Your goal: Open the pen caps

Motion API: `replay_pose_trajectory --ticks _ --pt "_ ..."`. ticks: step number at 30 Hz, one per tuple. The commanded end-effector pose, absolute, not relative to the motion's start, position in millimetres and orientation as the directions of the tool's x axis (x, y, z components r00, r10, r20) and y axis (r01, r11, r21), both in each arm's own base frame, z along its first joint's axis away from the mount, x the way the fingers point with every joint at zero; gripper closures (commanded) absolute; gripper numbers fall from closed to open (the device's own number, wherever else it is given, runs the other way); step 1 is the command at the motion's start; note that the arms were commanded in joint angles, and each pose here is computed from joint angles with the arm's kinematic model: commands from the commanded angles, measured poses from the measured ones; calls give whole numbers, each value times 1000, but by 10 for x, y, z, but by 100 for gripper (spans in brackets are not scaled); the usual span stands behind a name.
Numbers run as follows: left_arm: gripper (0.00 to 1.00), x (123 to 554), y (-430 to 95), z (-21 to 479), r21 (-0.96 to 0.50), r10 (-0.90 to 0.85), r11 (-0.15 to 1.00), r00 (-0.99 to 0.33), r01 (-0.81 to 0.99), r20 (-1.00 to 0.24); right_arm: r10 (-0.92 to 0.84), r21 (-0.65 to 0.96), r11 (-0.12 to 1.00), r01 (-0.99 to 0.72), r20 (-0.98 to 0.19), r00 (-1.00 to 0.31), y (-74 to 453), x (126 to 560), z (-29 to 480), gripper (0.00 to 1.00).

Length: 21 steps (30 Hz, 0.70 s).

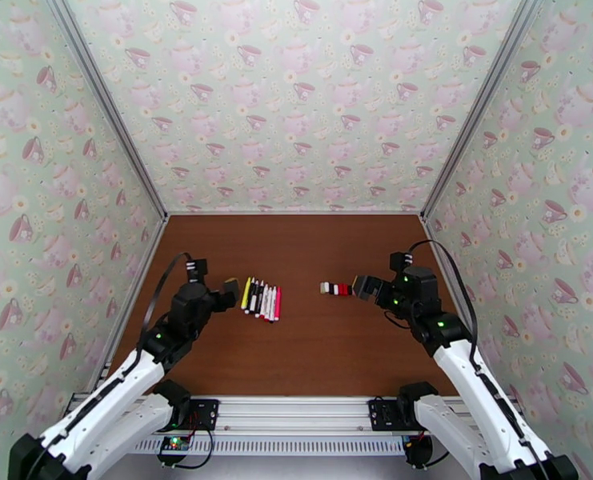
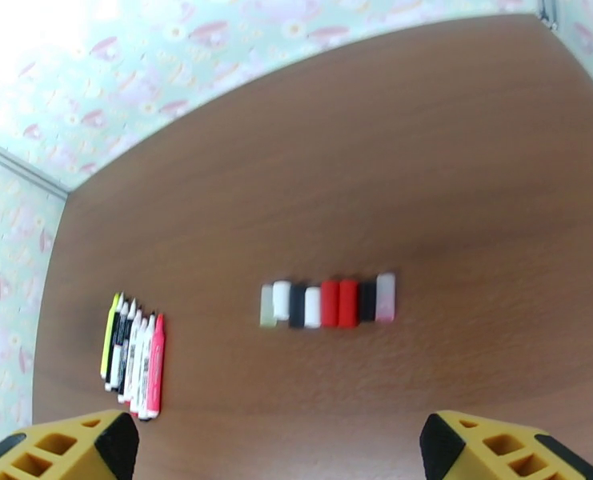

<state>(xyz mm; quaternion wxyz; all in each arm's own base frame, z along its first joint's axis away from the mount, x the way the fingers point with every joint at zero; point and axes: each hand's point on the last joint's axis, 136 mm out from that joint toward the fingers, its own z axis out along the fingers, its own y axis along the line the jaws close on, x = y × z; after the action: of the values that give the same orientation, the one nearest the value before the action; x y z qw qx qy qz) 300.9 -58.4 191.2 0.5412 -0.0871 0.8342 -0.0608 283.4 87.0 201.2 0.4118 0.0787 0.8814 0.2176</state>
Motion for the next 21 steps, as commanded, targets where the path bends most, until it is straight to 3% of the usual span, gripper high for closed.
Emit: replay_pose_trajectory --ticks 1,11,21 --pt "0 3092 -329 1924 -155 -194 979 -364 -135 -911 340 426 904 -14 -740 -581 768 2922 2077 0" --pt "0 3327 -31 1770 11 -41 988 -330 -153 -943 339 439 897 -54 -760 -554 839 3089 2077 0" --pt "0 3628 -17 1565 54 38 996 -215 -69 -976 327 398 917 -28 -791 -517 764 3226 2002 0"
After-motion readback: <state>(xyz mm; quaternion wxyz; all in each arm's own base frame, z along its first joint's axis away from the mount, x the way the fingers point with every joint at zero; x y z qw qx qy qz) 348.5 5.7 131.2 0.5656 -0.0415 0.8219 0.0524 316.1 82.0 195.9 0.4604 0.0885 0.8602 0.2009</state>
